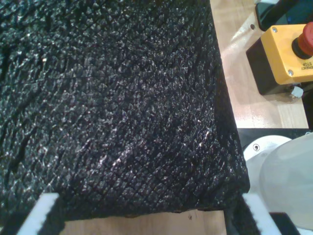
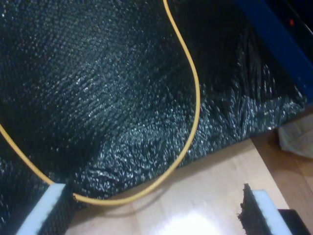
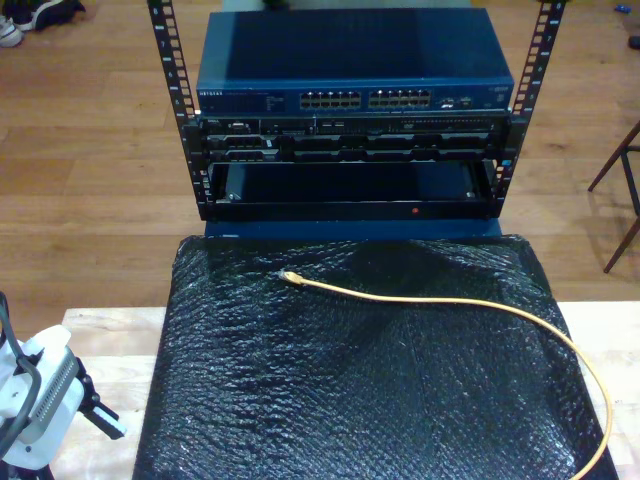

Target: Grab the cable and plug it in

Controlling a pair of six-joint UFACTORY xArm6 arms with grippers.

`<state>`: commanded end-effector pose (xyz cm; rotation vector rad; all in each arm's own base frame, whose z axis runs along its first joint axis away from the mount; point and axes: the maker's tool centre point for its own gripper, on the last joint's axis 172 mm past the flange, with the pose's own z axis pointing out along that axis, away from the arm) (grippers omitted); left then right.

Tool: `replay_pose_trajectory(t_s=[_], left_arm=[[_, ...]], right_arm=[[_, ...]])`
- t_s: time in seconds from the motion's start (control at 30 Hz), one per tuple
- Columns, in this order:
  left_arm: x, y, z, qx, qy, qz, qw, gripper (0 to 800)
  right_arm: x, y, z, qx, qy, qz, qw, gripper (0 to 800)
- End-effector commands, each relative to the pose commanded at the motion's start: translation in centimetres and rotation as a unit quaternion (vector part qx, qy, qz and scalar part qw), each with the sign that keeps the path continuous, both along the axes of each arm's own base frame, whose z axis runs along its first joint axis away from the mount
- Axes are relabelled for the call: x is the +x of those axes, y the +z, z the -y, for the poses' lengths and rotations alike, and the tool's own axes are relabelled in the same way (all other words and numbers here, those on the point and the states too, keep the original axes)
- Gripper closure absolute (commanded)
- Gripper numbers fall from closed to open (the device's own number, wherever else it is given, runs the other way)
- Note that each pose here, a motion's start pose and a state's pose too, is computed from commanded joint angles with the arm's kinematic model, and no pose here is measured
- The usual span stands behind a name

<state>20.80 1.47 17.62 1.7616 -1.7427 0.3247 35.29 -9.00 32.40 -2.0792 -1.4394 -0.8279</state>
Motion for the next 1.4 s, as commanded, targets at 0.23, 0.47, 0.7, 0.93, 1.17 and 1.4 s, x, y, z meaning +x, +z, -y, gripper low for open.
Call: replay_pose_trajectory(t_s=[0.23, 0.47, 0.7, 0.93, 1.17, 1.4], left_arm=[[0.0, -0.1, 0.0, 0.000, 0.000, 0.000, 1.0000, 0], [-0.1, -0.2, 0.1, -0.001, -0.001, -0.002, 1.0000, 0], [-0.1, -0.2, 0.1, -0.001, -0.001, -0.001, 1.0000, 0], [0.0, -0.2, 0.0, -0.001, 0.001, 0.000, 1.0000, 0], [0.0, -0.2, 0.0, 0.000, 0.001, 0.000, 1.0000, 0], [0.0, -0.2, 0.0, 0.000, 0.001, 0.000, 1.0000, 0]], right_arm=[[2.4, 0.6, -4.1, -0.003, 0.016, -0.001, 1.000, 2], [5.2, 0.6, -8.1, -0.022, 0.020, -0.003, 1.000, 2], [7.9, 0.6, -12.4, -0.040, 0.030, 0.010, 0.999, 2], [11.2, 1.2, -17.7, -0.057, 0.033, 0.025, 0.998, 3], [12.7, 0.8, -22.1, -0.058, 0.047, 0.015, 0.997, 4], [13.2, -1.4, -26.1, -0.090, 0.046, -0.001, 0.995, 4]])
